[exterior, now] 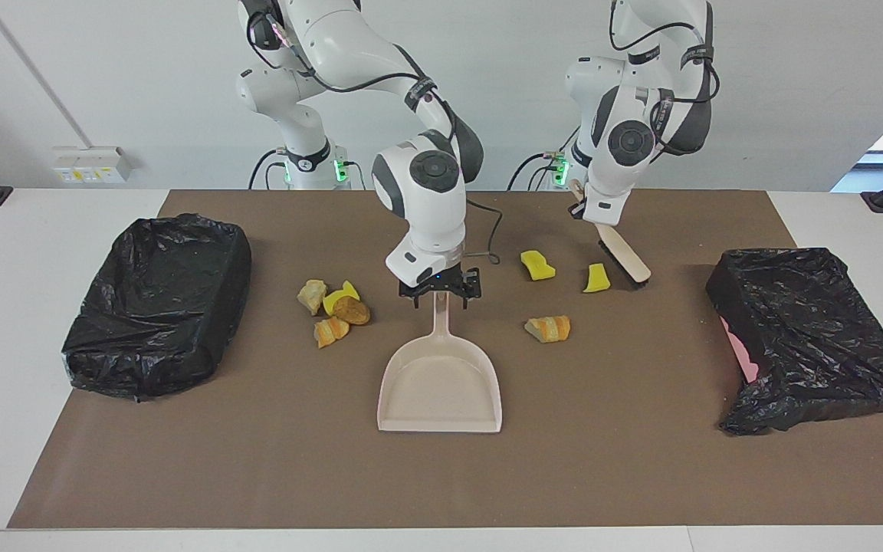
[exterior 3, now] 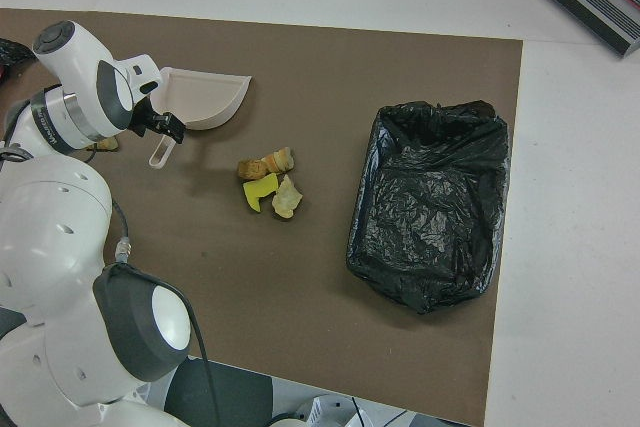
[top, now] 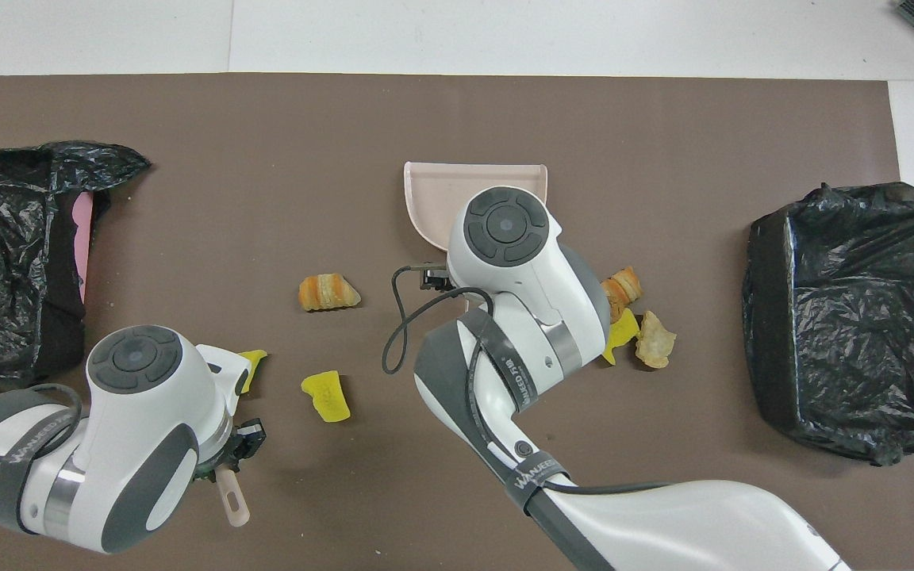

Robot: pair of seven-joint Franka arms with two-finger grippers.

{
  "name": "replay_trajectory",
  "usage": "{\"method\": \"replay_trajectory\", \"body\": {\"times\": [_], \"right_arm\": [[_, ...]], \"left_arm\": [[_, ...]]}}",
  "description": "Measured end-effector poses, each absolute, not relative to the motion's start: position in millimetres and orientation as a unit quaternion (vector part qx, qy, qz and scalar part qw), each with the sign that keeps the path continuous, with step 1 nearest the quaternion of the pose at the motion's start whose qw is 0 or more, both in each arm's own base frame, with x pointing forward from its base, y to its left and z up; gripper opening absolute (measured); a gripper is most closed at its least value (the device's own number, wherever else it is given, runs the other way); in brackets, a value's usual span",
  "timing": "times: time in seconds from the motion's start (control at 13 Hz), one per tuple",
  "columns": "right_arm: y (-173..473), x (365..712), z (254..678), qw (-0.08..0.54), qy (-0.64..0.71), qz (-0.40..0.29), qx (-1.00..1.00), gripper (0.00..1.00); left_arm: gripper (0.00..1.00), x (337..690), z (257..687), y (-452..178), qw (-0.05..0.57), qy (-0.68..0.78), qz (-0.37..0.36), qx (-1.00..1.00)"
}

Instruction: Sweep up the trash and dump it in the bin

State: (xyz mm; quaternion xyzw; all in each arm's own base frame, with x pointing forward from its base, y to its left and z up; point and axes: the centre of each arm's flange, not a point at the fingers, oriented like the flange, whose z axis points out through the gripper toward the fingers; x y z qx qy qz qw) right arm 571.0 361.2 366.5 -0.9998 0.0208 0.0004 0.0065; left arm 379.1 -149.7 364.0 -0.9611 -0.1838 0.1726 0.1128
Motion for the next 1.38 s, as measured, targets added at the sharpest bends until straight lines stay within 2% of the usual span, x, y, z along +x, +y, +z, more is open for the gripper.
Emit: {"method": "replay_trajectory", "body": {"times": [0.23, 0.31, 0.38, 0.46, 0.61, 0.77, 1.0, 1.23, 1.38], "right_arm": [[367, 559, 351, -0.003, 0.009, 0.012, -1.0, 1.0], [367, 559, 350, -0.003, 0.009, 0.013, -1.0, 0.92], [366, 559, 349, -0.004, 0.008, 0.013, -1.0, 0.92], [365, 559, 349, -0.004, 0.008, 0.013, -1.0, 0.84], [363, 559, 347, -0.006, 0.01, 0.015, -1.0, 0.56], [361, 561, 347, -0.008, 0.013, 0.013, -1.0, 0.33], [341, 573, 360, -0.001, -0.003, 0.006, -1.0, 0.32], [277, 589, 414, 0.01, -0.128, 0.012, -0.992, 0.32], [238, 581, 451, 0.012, -0.214, 0.043, -0.976, 0.32]], "left_arm": [[0.26, 384, 361, -156, 0.078, -0.14, 0.156, -0.975], [0.26, 386, 360, -160, 0.058, -0.123, 0.153, -0.979], [0.26, 387, 360, -165, 0.036, -0.108, 0.154, -0.982], [0.26, 388, 360, -169, 0.013, -0.097, 0.155, -0.983], [0.26, 392, 361, -173, -0.017, -0.093, 0.148, -0.984], [0.26, 396, 361, -178, -0.046, -0.102, 0.145, -0.983], [0.26, 399, 362, -176, -0.057, -0.071, 0.158, -0.983], [0.26, 403, 370, -167, -0.056, -0.072, 0.181, -0.979], [0.26, 405, 372, -164, -0.056, -0.075, 0.184, -0.979]]}}
